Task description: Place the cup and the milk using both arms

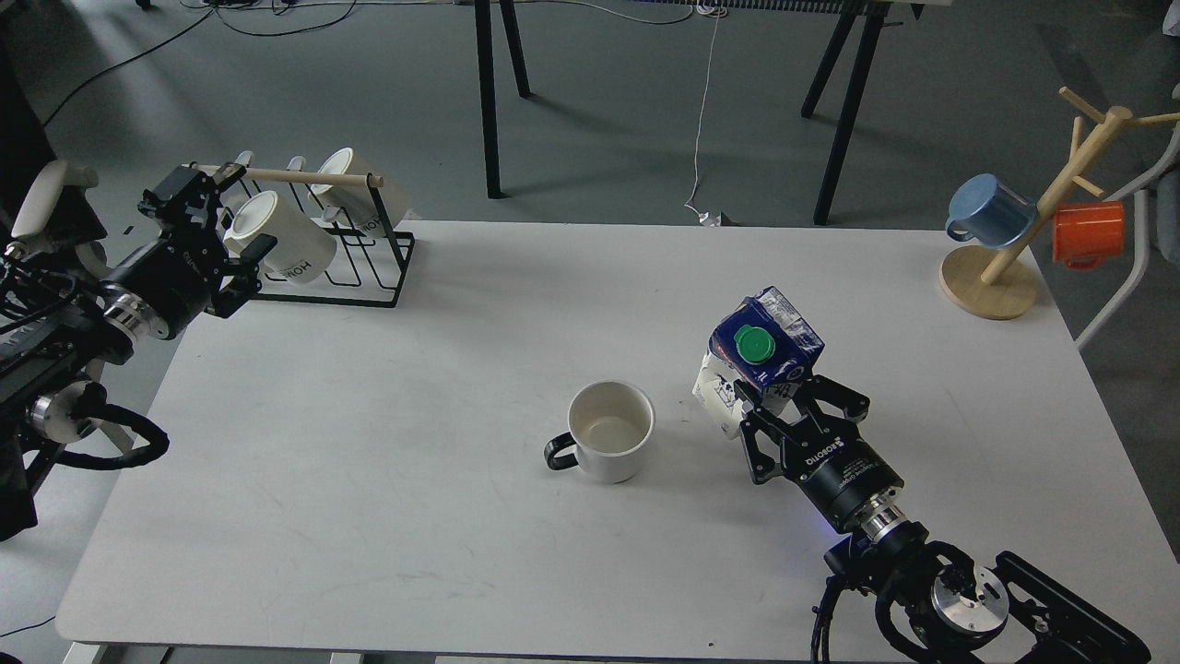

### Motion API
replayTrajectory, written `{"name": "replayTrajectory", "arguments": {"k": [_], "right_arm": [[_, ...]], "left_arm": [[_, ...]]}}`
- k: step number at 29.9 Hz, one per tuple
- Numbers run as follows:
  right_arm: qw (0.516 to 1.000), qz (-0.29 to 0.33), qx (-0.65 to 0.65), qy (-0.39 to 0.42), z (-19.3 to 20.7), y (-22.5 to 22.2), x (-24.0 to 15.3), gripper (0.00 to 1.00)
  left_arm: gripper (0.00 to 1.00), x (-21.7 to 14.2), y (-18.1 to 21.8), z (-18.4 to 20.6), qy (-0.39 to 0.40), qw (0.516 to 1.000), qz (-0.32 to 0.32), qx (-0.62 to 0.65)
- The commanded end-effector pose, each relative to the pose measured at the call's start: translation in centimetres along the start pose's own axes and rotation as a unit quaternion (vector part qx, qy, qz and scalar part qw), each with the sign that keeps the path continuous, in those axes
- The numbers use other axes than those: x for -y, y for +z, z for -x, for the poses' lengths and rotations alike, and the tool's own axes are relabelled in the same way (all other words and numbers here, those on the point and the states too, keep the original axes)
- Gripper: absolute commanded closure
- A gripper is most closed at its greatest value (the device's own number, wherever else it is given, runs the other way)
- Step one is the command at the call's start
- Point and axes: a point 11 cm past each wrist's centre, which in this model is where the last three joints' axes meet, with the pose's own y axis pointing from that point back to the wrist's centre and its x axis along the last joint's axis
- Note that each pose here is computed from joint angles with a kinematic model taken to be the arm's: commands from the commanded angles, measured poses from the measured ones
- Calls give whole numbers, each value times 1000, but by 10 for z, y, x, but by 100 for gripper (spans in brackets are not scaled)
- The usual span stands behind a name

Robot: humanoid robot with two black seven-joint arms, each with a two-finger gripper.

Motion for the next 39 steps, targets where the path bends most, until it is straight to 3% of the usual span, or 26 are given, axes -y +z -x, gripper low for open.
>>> {"name": "replayTrajectory", "arguments": {"k": [1,22,28,37,39], "right_arm": [[1000,11,7,0,-1,13,1,62],[999,35,1,5,-8,37,1,59],[999,36,1,5,-8,37,1,50],[999,36,4,9,-11,39,-2,46],[999,37,6,9,-11,40,-3,36]], "left_arm": [[2,0,0,0,0,1000,0,1],[2,-2,-2,-3,5,1000,-4,3],[2,-3,-1,-5,6,1000,-5,5],[2,-3,-2,-4,6,1000,-5,4],[2,-2,-2,-4,6,1000,-5,4]]}}
